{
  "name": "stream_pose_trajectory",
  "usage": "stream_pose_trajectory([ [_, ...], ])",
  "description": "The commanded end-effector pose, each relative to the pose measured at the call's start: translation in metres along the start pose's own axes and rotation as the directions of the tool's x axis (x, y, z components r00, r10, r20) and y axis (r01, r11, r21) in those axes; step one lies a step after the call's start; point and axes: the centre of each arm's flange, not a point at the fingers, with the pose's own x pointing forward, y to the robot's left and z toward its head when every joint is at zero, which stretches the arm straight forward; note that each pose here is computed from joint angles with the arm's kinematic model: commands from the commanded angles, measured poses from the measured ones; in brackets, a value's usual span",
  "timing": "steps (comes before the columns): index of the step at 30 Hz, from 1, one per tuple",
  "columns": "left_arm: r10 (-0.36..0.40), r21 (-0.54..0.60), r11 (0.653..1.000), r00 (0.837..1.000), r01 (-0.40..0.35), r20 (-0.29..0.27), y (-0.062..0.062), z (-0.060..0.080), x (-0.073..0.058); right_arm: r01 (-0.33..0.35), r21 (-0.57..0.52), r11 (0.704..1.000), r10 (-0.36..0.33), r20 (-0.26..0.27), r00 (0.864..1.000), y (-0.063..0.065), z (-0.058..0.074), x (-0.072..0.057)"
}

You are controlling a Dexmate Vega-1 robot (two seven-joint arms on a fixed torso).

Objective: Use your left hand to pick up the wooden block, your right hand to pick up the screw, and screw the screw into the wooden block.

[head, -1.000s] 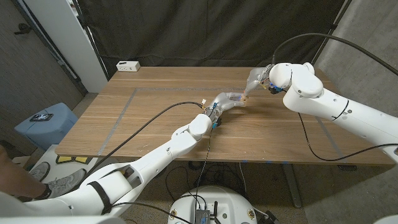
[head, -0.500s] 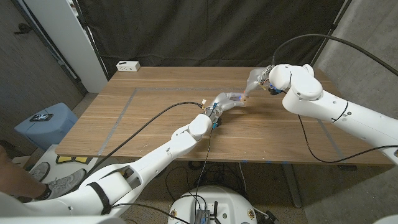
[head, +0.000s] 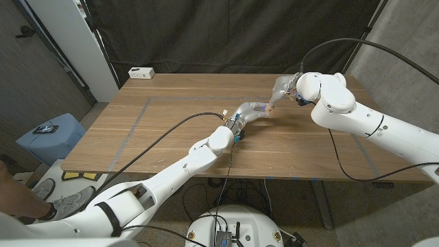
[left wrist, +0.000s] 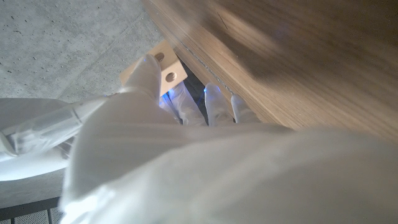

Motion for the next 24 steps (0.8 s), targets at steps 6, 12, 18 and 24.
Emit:
stream_pose_trajectory([
  [6, 0.004, -0.006, 1.0, 1.0, -0.004, -0.002, 0.0014, -0.0015, -0.0017, 0.014, -0.006, 1.0, -0.014, -0.008, 1.0, 0.0012, 0.0019, -0.0001],
  [12, 0.003, -0.007, 1.0, 1.0, -0.003, -0.002, 0.0018, -0.0021, -0.0019, 0.018, -0.006, 1.0, -0.018, -0.009, 1.0, 0.0022, 0.0031, 0.0004],
  [18, 0.006, -0.009, 1.0, 1.0, -0.006, -0.003, 0.0019, -0.0024, -0.0024, 0.024, -0.004, 1.0, -0.024, -0.008, 1.0, 0.0035, 0.0041, 0.0003],
  [24, 0.007, -0.009, 1.0, 1.0, -0.007, -0.003, 0.0019, -0.0024, -0.0029, 0.028, -0.002, 1.0, -0.028, -0.007, 1.0, 0.0042, 0.0047, 0.0003],
])
